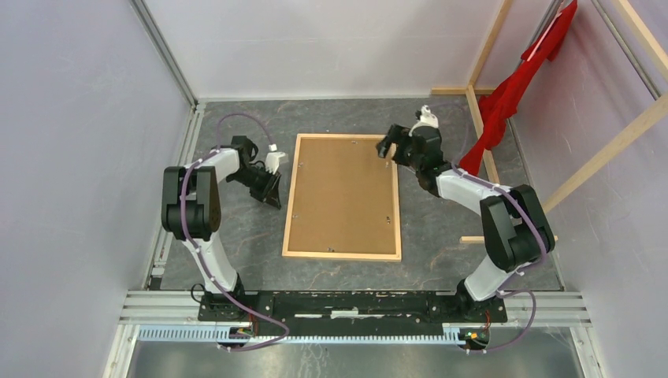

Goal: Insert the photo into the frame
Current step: Install the photo frame at the center of the board, then adjust the photo frame at the center of the board.

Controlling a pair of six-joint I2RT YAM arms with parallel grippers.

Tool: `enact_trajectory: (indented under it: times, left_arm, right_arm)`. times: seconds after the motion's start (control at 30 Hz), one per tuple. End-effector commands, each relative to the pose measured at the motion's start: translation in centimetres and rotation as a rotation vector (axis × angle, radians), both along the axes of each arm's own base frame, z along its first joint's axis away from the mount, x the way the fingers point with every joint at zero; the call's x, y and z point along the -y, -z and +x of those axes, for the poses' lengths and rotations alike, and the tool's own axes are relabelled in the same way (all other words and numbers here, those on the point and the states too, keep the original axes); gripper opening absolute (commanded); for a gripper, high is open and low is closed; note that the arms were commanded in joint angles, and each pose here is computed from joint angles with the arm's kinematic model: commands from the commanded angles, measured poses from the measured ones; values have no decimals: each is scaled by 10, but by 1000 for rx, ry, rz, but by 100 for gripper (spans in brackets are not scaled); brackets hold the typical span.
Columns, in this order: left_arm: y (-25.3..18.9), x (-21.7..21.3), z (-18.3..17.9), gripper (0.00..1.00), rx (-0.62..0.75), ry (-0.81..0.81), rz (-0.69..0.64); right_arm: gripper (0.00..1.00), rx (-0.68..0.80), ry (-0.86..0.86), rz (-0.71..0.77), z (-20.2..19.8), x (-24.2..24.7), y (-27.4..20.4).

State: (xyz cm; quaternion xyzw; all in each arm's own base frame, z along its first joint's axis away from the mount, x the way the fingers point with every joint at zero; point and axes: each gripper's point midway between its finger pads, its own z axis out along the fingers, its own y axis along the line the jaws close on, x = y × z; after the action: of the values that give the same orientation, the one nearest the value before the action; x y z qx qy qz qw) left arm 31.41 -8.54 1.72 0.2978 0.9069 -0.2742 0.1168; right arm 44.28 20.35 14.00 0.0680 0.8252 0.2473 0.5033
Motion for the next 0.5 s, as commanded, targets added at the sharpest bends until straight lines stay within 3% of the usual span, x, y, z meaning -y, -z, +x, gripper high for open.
enact_trajectory:
  times: [0.0, 0.2, 0.47]
  left_arm:
    - [4, -6, -14, 30, 63, 75, 69]
    - [10, 9, -34, 30, 93, 150, 95]
    - [19, 48, -58, 30, 85, 290, 88]
  right_arm:
    - [98, -178, 115, -173, -15, 59, 66]
    - [98, -241, 51, -134, -4, 48, 93]
    - [98, -224, -151, -53, 41, -47, 84]
